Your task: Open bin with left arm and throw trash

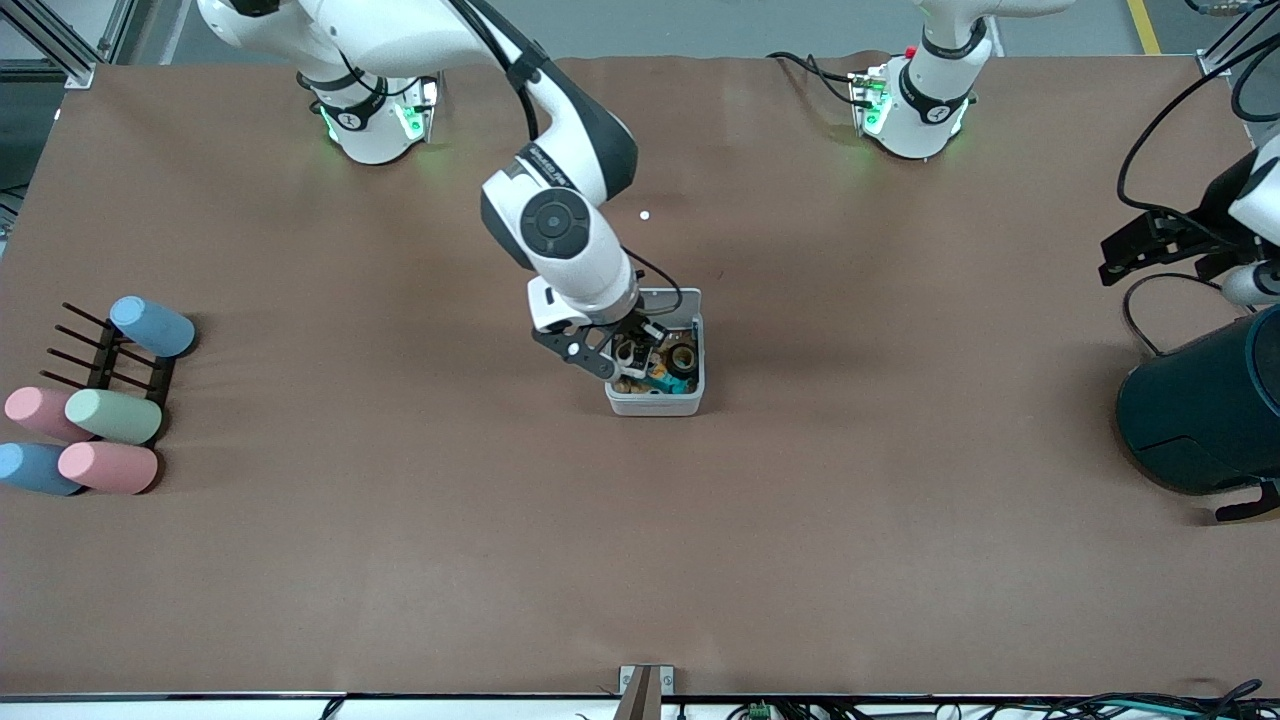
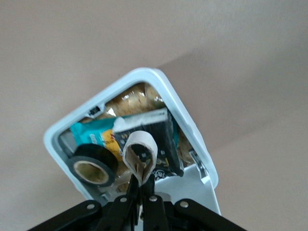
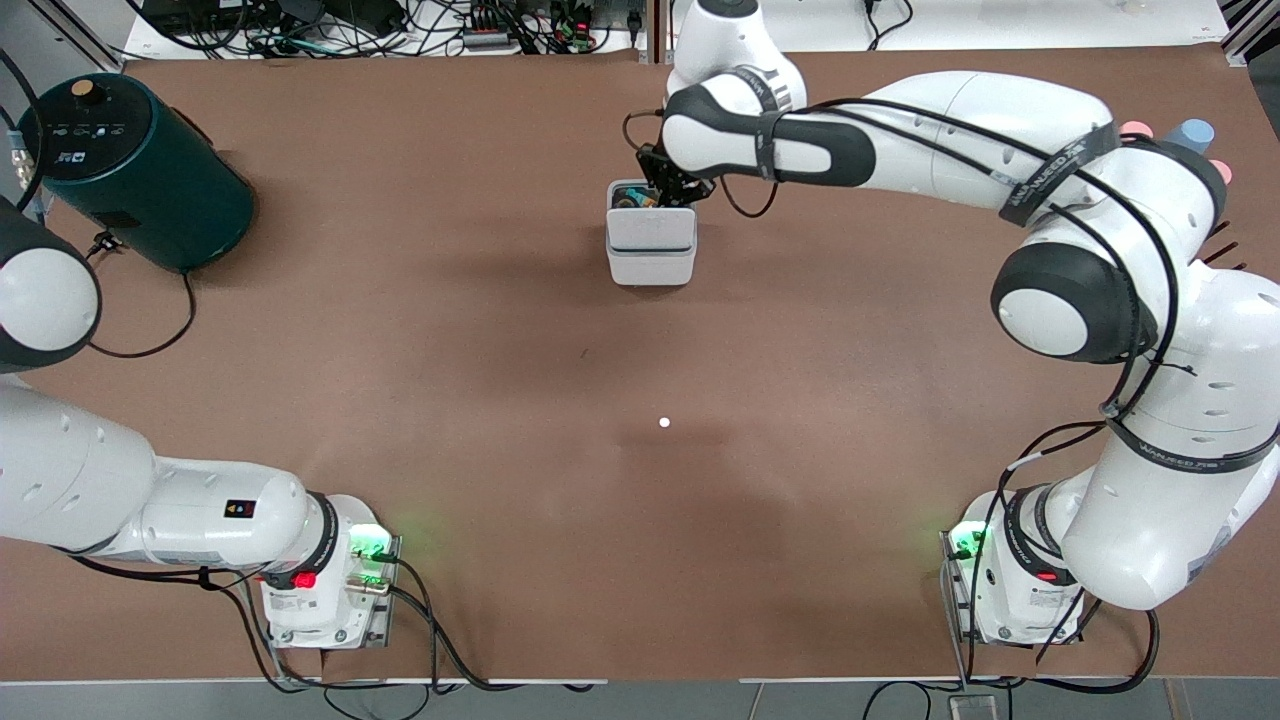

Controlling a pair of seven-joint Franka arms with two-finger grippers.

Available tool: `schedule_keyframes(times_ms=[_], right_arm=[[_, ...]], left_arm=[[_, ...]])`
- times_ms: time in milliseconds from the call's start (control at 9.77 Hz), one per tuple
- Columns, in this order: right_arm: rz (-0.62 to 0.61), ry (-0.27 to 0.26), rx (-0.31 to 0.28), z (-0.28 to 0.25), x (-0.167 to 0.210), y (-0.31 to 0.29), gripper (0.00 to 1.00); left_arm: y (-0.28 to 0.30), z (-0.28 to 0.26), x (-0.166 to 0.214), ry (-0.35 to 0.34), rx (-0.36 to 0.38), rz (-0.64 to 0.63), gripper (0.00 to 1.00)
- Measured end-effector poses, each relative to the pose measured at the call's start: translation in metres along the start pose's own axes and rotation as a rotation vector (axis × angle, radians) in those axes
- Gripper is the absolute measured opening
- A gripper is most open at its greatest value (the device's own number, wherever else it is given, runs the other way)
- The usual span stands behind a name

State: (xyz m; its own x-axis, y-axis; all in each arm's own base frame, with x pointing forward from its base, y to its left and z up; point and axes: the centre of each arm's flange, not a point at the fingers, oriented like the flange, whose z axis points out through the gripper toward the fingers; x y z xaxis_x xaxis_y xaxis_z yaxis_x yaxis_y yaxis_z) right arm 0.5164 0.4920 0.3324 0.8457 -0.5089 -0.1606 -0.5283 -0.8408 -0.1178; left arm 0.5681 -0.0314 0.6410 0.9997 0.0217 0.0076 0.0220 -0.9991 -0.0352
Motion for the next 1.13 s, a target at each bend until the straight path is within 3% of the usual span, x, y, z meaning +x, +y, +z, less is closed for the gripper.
schedule_keyframes(times_ms=[205,409,717,819,1126], right_arm=[[0.004,-0.002,-0.014,0.009,0.002,0.002,0.09],[0.019,0.004,-0.014,0.008,0.013,0.004,0.19],[0.023,0.007,-0.005,0.004,0.016,0.003,0.61],[0.02,0.007,-0.001,0.002,0.015,0.002,0.68],[0.022,-0.016,-0.06,-0.033,0.017,0.006,0.68]], left_arm=[[0.0,0.0,0.001,0.001,0.0,0.0,1.0],[0.001,0.0,0.001,-0.001,-0.015,0.0,1.0],[0.001,0.0,0.002,-0.001,-0.017,-0.001,1.0],[0.001,0.0,0.002,-0.001,-0.017,-0.002,1.0],[0.001,0.0,0.002,0.0,-0.018,-0.001,1.0]])
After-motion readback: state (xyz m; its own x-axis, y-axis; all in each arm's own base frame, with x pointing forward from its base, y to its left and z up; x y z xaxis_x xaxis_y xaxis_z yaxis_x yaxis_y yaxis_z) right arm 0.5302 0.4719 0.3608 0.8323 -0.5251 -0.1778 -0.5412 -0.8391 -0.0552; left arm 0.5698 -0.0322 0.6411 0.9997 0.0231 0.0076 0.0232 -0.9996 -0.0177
